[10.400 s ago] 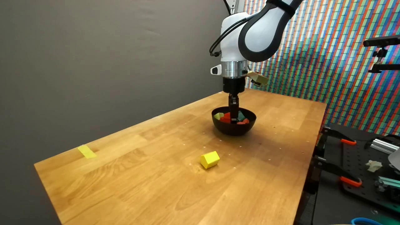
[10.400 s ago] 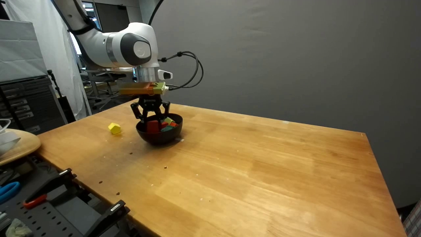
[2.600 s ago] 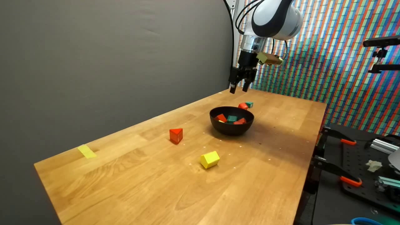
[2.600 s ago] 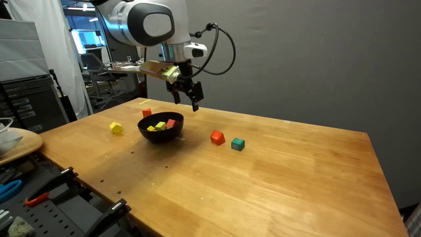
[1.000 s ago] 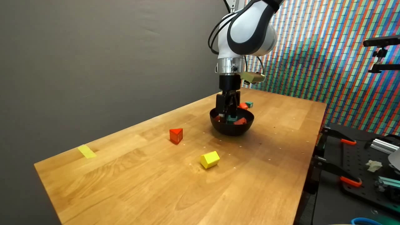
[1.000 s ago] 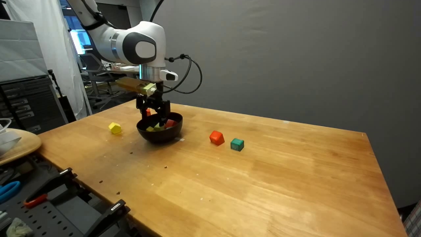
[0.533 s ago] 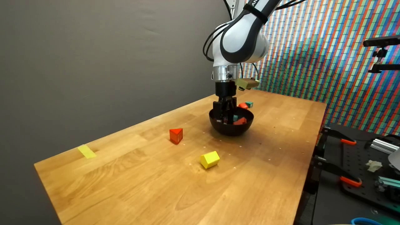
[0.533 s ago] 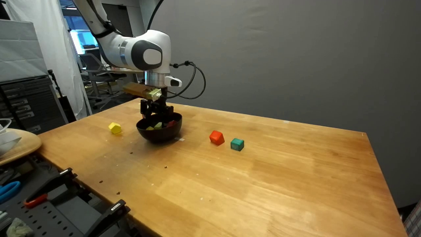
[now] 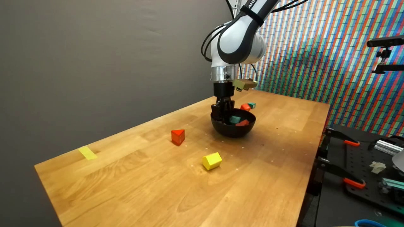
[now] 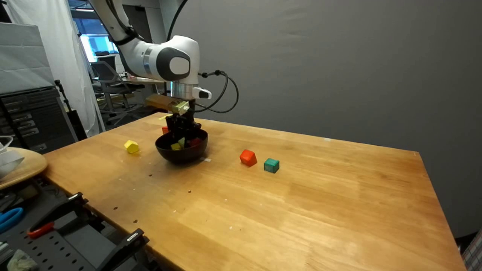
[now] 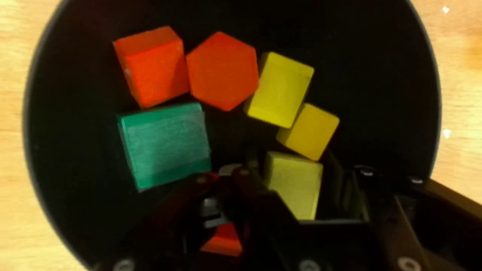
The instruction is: Take the blocks out of the bowl and place them on the table
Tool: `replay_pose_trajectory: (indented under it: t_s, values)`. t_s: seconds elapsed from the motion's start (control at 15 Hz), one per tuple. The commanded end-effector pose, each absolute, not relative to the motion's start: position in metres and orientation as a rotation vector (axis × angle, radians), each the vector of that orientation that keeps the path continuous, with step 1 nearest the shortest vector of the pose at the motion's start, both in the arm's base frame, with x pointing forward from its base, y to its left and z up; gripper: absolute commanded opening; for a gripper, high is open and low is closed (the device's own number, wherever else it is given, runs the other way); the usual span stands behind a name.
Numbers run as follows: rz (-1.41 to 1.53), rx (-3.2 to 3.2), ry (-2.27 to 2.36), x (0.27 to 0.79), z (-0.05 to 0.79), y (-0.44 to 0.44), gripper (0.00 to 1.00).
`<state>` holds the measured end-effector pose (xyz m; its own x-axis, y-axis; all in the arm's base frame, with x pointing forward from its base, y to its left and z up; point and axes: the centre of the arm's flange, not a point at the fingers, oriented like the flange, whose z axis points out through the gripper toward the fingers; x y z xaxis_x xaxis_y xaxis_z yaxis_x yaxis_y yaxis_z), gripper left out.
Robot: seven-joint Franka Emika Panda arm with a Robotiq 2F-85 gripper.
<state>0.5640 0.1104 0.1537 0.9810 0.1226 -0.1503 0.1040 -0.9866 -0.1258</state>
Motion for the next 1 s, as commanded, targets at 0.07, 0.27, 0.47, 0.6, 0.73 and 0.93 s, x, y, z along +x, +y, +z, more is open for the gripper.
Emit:
replay_pose_trajectory:
  t_s: [0.07, 0.27, 0.47, 0.6, 0.73, 0.93]
  values:
    - [0.184, -3.001, -0.129, 0.568, 0.186, 0.093, 0.09]
    - [0.204, -2.955, -0.095, 0.550, 0.225, 0.081, 0.09]
    - [0.132, -2.950, -0.073, 0.536, 0.273, 0.066, 0.09]
    - [0.011, -2.979, -0.036, 0.545, 0.295, 0.049, 0.10]
    - [-0.063, -3.031, -0.033, 0.570, 0.300, 0.028, 0.10]
    - [-0.096, -3.075, -0.028, 0.609, 0.288, -0.005, 0.09]
